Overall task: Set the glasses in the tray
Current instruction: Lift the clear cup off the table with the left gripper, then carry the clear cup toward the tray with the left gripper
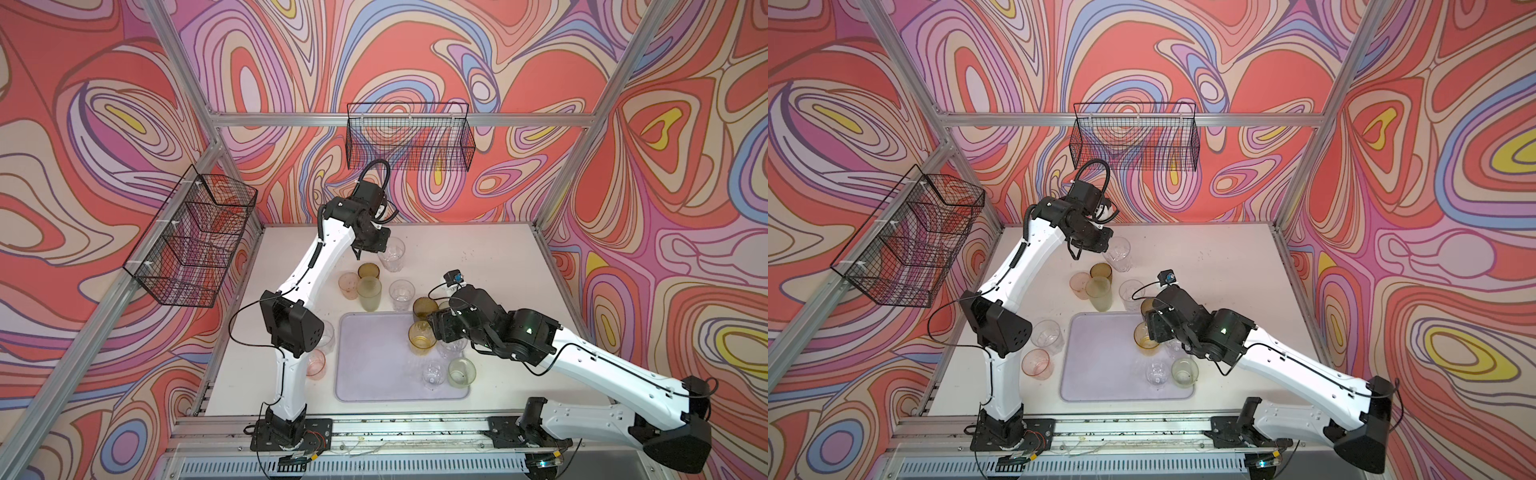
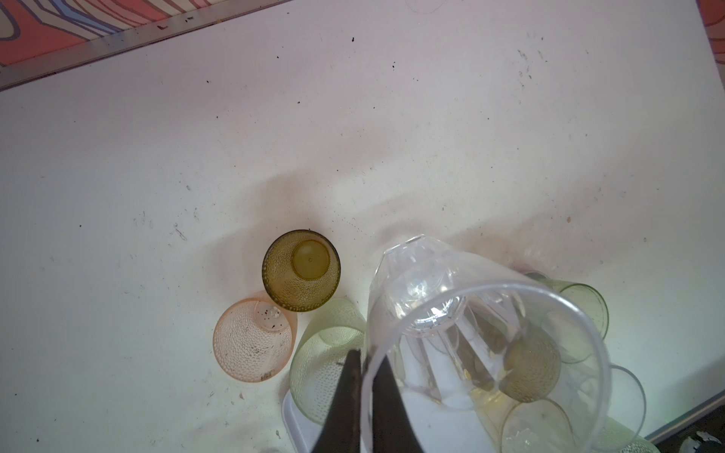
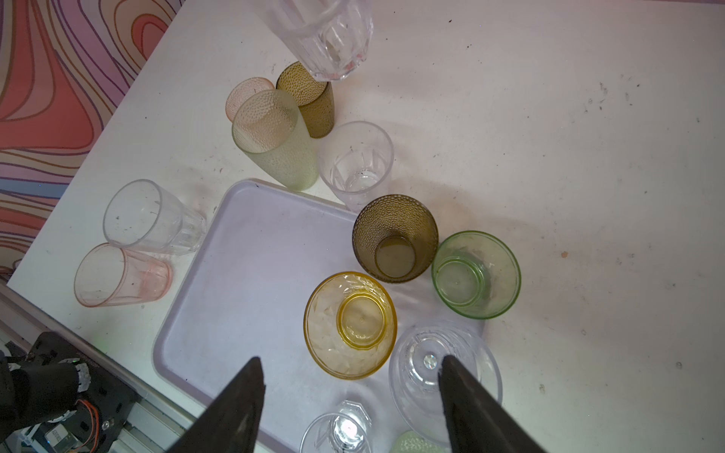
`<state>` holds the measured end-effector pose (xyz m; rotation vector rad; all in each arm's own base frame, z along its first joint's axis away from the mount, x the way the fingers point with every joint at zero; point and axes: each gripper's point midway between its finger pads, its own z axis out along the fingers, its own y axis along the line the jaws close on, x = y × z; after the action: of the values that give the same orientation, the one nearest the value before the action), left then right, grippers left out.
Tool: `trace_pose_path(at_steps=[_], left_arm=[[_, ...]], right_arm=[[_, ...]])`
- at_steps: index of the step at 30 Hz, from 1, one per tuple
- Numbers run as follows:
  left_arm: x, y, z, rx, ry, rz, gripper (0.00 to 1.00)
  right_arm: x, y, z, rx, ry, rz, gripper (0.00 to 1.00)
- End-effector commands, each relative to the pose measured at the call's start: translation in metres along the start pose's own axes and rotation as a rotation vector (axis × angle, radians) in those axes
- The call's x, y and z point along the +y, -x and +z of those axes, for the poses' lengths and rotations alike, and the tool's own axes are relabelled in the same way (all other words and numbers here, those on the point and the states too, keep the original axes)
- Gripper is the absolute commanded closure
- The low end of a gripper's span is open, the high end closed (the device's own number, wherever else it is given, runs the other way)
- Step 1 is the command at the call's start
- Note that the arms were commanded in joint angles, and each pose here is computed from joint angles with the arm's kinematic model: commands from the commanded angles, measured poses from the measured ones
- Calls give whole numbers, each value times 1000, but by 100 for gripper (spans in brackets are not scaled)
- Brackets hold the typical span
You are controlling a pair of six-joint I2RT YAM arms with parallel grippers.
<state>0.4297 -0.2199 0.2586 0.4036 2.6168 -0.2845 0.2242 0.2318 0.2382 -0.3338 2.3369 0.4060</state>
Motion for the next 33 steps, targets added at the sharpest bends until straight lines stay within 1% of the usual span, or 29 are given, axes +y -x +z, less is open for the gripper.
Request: trace_pose_path(at_steps=[1, 10, 21, 27, 33], left_arm=[[0, -11, -25, 1, 15, -10, 100], [0, -30, -52, 5, 40, -33, 100], [7, -75, -79, 39, 86, -53, 100], [16, -103, -84, 65, 111, -68, 100], [17, -123, -83, 89, 110, -79, 100]], right_arm=[[-2, 9, -5, -37, -7, 4, 27], [-3, 11, -5, -44, -16, -5, 27], [-6, 10, -6, -49, -24, -6, 27], [-7, 10, -7, -52, -27, -7, 27], [-6, 10, -5, -46, -30, -13, 27]])
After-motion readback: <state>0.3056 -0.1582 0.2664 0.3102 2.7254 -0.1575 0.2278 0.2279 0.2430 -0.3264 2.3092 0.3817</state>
